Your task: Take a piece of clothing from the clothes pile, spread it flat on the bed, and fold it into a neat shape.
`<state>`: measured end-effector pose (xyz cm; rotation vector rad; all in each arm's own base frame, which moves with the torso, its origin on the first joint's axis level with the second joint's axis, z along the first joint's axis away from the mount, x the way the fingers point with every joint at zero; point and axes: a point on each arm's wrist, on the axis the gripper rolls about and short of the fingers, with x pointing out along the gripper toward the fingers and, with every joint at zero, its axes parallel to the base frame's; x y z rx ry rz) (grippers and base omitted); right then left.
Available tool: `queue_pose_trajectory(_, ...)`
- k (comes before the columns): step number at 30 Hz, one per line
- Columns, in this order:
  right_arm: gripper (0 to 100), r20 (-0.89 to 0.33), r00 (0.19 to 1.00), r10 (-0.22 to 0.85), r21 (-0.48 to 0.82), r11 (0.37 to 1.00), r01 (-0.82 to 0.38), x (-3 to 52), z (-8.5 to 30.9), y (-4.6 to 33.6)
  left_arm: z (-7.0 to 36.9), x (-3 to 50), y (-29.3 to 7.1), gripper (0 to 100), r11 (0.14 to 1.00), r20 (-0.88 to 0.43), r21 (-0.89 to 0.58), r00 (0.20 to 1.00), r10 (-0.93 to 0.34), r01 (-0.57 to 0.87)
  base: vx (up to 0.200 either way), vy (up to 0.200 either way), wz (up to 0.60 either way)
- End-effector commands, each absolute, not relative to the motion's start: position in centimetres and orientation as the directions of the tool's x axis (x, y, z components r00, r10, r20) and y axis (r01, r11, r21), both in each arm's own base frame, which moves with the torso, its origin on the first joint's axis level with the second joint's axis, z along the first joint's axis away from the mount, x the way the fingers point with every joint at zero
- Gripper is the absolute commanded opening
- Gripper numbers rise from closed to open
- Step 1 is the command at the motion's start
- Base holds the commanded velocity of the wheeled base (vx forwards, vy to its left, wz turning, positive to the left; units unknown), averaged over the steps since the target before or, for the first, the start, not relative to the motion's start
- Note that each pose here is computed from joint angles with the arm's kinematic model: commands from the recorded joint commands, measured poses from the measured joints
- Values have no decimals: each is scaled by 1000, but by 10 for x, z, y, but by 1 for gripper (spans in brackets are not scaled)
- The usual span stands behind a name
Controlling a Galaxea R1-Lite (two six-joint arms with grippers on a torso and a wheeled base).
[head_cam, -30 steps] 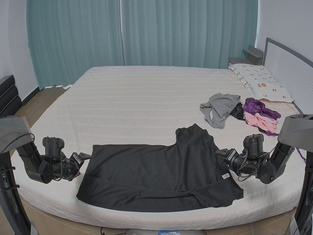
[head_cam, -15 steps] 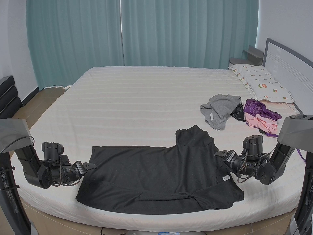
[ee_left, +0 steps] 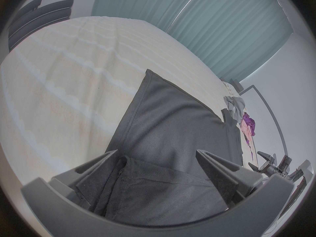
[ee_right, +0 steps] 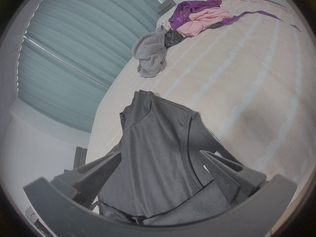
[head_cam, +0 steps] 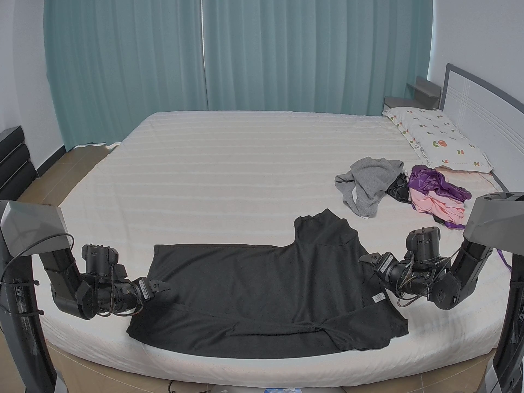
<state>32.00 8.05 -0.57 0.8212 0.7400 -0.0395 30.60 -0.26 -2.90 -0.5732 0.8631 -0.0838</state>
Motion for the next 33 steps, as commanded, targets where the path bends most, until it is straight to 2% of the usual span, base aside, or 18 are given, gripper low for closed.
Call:
queue_pose_trajectory(1,100,-614,751,241,649,696,307,320,-6,80,-32,304,-4,0,849,-705,-503,646,-293,-163,0,0,0)
queue_pose_trajectory(10,100,-622,746,239,640,704,308,316,-6,78,-34,302,-2,0,861,-725,-463,648,-232,-210,0,0,0)
queue_pose_trajectory(16,100,-642,729,240,611,734,297,311,-11,79,-33,297,0,0,858,-733,-459,644,-219,-230,0,0,0)
queue_pose_trajectory(22,100,-647,710,278,600,761,248,306,-11,79,-31,296,6,0,848,-731,-466,651,-206,-255,0,0,0)
queue_pose_trajectory(28,100,-662,696,278,537,824,181,300,-11,75,-30,294,10,0,843,-731,-468,653,-200,-266,0,0,0)
queue_pose_trajectory(31,100,-669,686,287,533,829,173,297,-12,72,-30,294,9,0,843,-731,-468,653,-201,-265,0,0,0)
queue_pose_trajectory(33,100,-676,653,343,543,830,127,287,-13,57,-31,294,9,0,836,-731,-475,651,-202,-273,0,0,0)
